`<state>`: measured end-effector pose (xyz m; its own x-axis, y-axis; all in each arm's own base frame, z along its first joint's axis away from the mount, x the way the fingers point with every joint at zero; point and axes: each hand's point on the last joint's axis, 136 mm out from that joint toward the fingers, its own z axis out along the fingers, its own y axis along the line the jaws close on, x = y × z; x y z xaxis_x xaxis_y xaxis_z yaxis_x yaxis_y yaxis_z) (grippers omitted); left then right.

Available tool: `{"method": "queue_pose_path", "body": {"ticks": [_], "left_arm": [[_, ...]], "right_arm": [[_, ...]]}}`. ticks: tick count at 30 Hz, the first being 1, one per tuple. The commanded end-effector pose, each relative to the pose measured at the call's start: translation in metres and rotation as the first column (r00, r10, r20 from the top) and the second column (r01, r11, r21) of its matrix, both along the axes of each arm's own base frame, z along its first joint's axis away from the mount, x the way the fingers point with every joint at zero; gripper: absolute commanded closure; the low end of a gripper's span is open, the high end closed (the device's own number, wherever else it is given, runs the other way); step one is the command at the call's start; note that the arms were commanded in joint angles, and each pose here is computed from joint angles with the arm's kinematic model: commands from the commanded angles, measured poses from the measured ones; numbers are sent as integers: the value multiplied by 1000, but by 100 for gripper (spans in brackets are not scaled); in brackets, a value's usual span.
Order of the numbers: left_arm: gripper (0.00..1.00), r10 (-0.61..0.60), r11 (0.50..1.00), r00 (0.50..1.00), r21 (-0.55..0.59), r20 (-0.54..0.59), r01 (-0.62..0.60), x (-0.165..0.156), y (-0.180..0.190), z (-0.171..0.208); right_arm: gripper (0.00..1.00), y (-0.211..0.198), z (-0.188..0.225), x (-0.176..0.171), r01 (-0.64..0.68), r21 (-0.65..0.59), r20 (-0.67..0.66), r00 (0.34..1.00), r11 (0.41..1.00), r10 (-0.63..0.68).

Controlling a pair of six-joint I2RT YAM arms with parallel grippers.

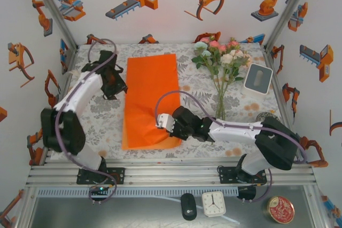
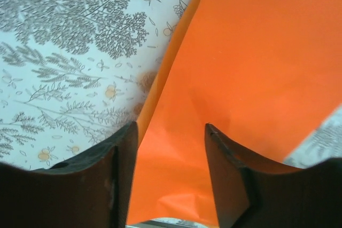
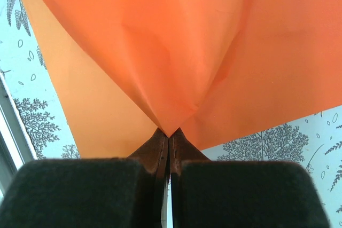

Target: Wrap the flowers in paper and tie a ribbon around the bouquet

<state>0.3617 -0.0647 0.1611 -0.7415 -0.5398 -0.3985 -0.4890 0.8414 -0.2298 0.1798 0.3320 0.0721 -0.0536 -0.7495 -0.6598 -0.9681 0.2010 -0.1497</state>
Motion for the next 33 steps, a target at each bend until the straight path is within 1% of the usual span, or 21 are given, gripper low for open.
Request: {"method": "queue_pose_path", "body": {"ticks": [1,2,4,7,9,12,14,17,18,19,21,22,23,24,25,26,27,30,33], "left_arm": [[46,86,990,996,-116,10,-84,-39,4,7],[46,99,985,995,-143,0,-98,-49,3,5],[50,127,970,990,-201,-62,-137,-76,-1,-11],[51,167,936,976,-287,-139,-201,-113,-12,-35],[51,167,922,975,-328,-144,-207,-126,-19,-44],[45,153,894,978,-402,-142,-198,-131,-33,-55],[44,140,878,978,-437,-156,-195,-130,-43,-62],[44,126,886,975,-421,-183,-193,-128,-49,-75],[47,118,886,976,-424,-183,-187,-126,-51,-76],[55,116,887,977,-425,-178,-182,-124,-53,-76],[85,114,881,982,-443,-148,-169,-116,-57,-70],[95,109,874,986,-461,-123,-154,-112,-61,-64],[100,107,868,989,-475,-103,-144,-108,-64,-56],[100,96,865,992,-486,-83,-124,-105,-69,-48],[100,86,862,994,-495,-70,-110,-103,-73,-40],[100,85,862,994,-496,-62,-104,-101,-76,-34],[100,89,865,995,-490,-54,-104,-99,-77,-29],[100,100,871,994,-479,-51,-112,-96,-81,-20],[100,103,864,993,-489,-58,-118,-93,-87,-15]], "right_arm": [[100,8,14,2,6,87,-20,1000,996,-4],[100,8,15,2,7,91,-24,1000,996,-4],[100,8,15,4,10,96,-29,1000,995,-7],[100,9,13,6,15,103,-37,999,995,-11],[100,9,12,7,17,101,-40,999,995,-13],[100,9,12,8,19,101,-43,999,995,-15],[100,9,12,9,19,102,-46,999,995,-15],[100,10,14,9,14,114,-54,999,993,-8],[100,11,15,8,15,118,-59,998,993,-8],[100,11,16,8,16,121,-63,998,993,-8],[100,13,19,8,22,129,-71,997,991,-12],[77,13,24,11,46,136,-73,997,990,-36],[35,12,36,17,96,167,-73,994,981,-85],[1,13,55,20,138,235,-71,990,962,-125],[1,15,73,21,164,310,-79,986,936,-147],[1,19,99,15,164,405,-86,986,899,-141],[1,24,119,6,145,465,-71,989,873,-127],[1,44,154,-14,130,520,21,986,844,-165],[2,65,156,-11,173,508,81,966,844,-247]]}}
